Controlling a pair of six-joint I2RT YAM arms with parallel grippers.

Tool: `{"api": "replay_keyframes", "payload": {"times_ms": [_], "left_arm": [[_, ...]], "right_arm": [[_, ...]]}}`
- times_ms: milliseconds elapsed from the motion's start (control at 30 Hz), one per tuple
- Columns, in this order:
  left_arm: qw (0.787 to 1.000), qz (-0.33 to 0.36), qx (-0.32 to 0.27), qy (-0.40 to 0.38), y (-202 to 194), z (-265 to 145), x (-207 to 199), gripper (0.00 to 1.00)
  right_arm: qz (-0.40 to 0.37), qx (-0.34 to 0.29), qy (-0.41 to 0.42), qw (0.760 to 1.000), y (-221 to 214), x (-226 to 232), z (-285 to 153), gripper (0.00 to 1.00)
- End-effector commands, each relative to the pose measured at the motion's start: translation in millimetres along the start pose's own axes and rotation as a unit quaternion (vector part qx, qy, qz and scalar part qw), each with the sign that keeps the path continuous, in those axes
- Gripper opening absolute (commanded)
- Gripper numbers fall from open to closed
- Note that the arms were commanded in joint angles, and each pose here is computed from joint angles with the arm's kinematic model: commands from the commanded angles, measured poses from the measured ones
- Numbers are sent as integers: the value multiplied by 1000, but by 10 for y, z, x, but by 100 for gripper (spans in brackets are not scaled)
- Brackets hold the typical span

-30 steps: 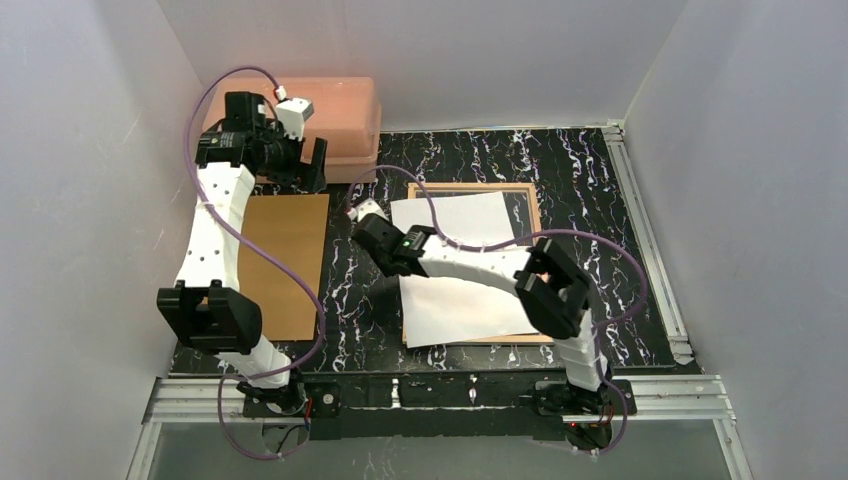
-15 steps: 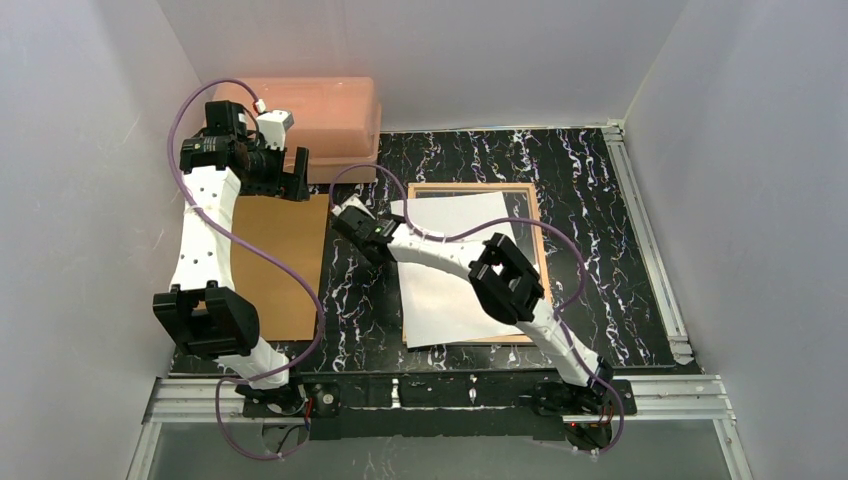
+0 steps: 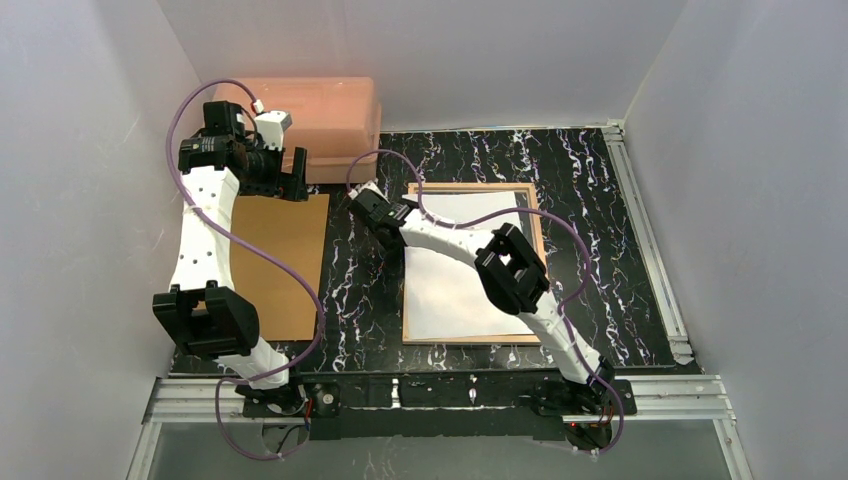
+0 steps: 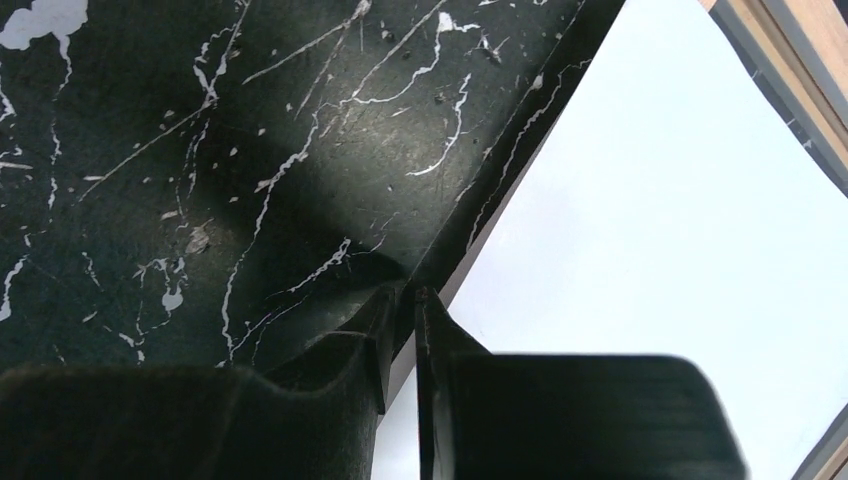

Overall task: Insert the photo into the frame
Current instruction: Adjust the photo in the photo frame.

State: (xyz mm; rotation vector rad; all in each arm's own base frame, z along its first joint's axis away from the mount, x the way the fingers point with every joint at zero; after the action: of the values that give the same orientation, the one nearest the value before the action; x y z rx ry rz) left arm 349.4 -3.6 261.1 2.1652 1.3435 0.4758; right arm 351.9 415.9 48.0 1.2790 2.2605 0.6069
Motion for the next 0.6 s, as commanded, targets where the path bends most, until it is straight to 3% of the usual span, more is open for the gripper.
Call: {"api": "replay_keyframes", "payload": {"times_ms": [0, 567], "left_arm": [[1000, -1, -17, -2, 16, -179, -65, 96], [1000, -3, -13, -3, -69, -122, -81, 95]], "right_arm": [[17, -26, -9, 999, 179, -85, 24, 22], [47, -43, -30, 997, 319, -371, -19, 20]]}}
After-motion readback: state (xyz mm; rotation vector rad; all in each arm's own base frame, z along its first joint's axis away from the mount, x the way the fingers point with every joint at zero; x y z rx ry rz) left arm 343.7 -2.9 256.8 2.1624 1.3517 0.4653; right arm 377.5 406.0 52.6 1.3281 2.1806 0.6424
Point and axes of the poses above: each gripper's point midway between its finger pads, its own z axis out along the fingers, its own x axis along the line the jaws close on, y = z × x, the point moved 1 cm from there along -z, back along the fingers, and after that the axes turned 10 degrees about z, right-handed, at the moved point
